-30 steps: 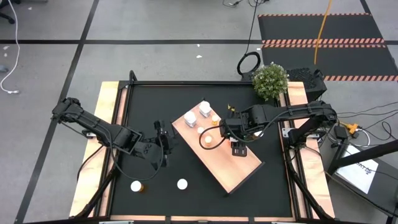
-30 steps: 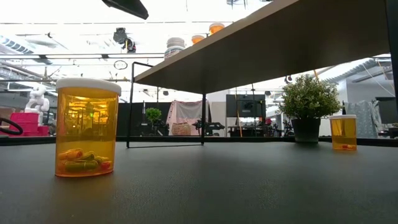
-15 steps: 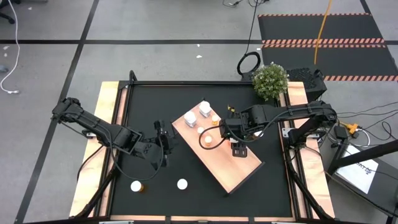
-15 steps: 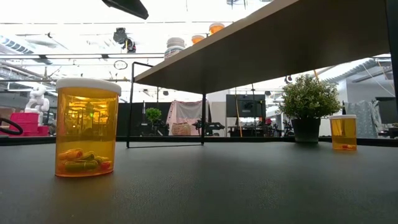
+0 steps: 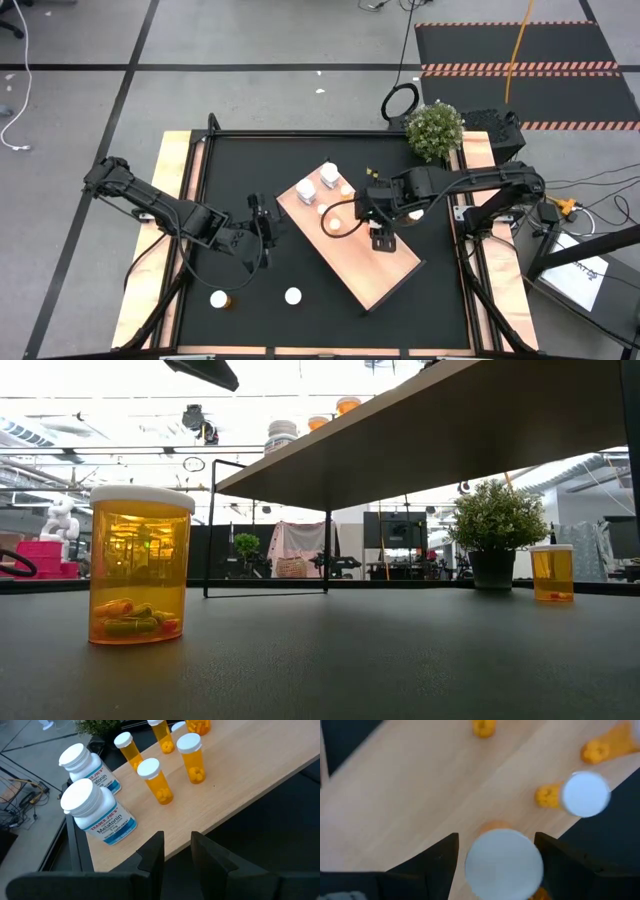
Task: Pick and place medicine bottles onto shelf by color
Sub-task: Put the large orange pill bottle on the shelf, then put the large orange pill bottle on the shelf aligned with the other large orange pill bottle
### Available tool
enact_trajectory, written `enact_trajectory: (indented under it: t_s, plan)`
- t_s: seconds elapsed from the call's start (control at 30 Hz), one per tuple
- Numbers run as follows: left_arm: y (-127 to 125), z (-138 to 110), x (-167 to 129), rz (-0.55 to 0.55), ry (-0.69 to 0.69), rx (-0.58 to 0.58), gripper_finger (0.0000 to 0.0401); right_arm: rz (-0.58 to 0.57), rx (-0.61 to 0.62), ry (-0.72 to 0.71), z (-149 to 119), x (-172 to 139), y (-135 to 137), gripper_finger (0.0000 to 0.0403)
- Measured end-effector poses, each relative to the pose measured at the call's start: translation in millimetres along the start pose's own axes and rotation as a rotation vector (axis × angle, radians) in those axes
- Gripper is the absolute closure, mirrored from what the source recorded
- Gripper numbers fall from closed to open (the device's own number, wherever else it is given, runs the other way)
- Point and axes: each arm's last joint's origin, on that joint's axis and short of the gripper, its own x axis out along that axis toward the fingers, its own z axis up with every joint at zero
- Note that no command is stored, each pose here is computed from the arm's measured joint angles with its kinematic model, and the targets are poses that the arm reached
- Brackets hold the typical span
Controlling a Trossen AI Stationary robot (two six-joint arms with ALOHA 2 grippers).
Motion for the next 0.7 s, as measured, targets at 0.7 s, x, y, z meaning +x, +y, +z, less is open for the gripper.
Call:
enact_trajectory:
  t_s: [0.7]
  plan:
    - [-10.1,-1.5,-18.8,-0.073,0.071,-0.159,0.0302,-0.166,-0.113,-0.599,-74.0,-58.0,40.9,0.0147]
